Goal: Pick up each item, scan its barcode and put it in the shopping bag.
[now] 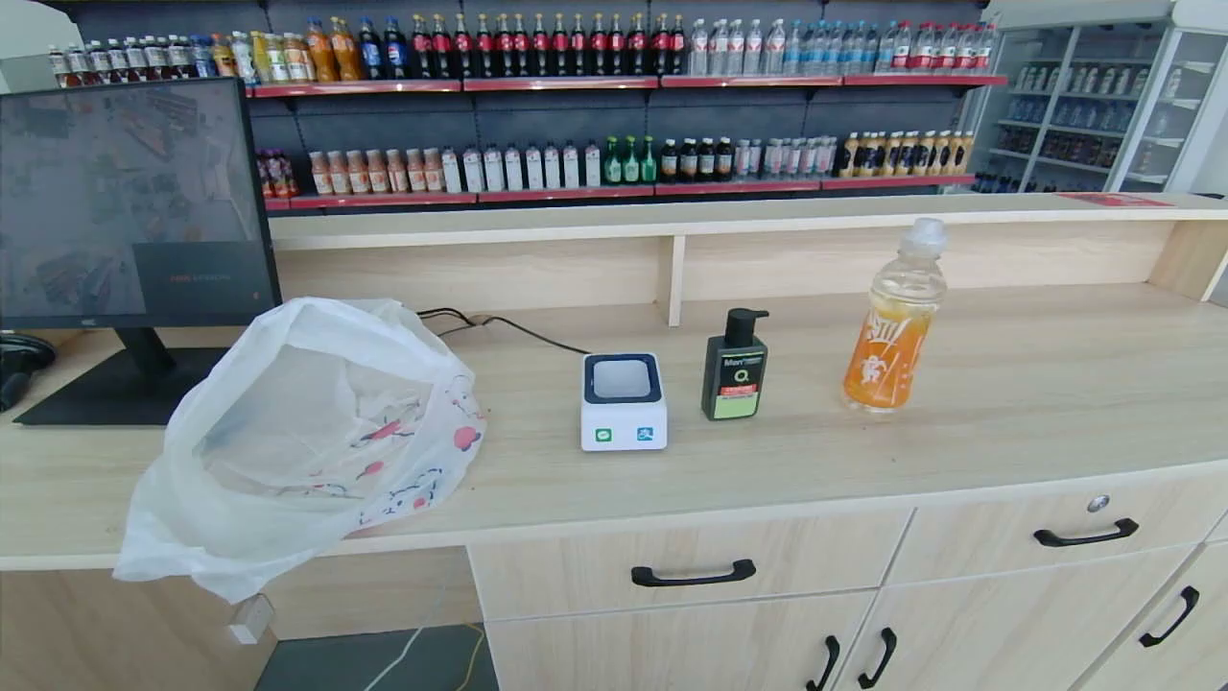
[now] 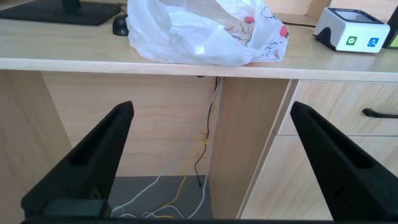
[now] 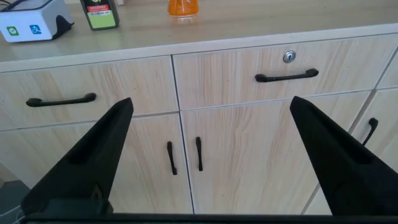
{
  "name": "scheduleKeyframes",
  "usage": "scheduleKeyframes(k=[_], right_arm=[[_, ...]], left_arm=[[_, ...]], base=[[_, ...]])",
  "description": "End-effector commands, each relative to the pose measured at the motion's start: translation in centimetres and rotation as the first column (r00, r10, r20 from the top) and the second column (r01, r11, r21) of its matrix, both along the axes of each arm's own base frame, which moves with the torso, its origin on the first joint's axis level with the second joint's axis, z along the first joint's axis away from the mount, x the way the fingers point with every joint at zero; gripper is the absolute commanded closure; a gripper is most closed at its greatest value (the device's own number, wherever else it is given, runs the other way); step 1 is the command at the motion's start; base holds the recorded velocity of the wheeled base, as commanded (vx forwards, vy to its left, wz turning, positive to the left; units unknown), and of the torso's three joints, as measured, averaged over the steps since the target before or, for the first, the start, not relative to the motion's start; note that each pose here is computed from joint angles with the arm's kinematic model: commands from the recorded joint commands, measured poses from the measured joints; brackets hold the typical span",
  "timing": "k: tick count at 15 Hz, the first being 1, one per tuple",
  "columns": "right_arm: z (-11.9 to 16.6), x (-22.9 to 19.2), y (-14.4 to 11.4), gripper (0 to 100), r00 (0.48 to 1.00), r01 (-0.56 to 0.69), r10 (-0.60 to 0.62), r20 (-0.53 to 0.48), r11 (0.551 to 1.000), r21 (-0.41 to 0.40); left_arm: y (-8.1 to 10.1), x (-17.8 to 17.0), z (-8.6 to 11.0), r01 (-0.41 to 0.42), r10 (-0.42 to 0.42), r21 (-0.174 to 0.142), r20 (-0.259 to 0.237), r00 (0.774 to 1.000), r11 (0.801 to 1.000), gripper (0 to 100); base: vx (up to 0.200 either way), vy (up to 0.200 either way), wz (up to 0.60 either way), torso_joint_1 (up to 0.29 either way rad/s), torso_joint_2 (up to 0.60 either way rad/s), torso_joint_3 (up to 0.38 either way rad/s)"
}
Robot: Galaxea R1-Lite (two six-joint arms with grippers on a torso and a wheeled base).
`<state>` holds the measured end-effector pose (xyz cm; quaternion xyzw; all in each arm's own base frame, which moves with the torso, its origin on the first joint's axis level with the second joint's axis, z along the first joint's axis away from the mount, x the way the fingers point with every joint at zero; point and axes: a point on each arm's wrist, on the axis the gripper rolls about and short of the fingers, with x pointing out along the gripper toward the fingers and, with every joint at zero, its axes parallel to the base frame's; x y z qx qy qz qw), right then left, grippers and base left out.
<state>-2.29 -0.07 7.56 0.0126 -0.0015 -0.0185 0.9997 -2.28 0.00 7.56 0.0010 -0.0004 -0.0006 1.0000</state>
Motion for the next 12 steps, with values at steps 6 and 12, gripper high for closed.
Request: scheduleKeyframes(k=[6, 12], right_arm=[[3.6, -0.2, 0.0, 0, 0.997, -0.001, 0.003, 0.073, 1.000, -0.025], [13.6, 10.8, 0.3, 0, 0.956, -0.024, 0.044, 0.291, 0.997, -0.073]], left_arm=[[0.0, 0.0, 0.0, 0.002, -0.002, 0.003, 0.001, 1.000, 1.000, 0], [0.0, 0.0, 0.0, 0.002, -0.002, 0.003, 0.001, 1.000, 1.000, 0]], base=[[0.000, 0.000, 0.00, 0.000, 0.00, 0.000], [0.000, 0.000, 0.00, 0.000, 0.00, 0.000]])
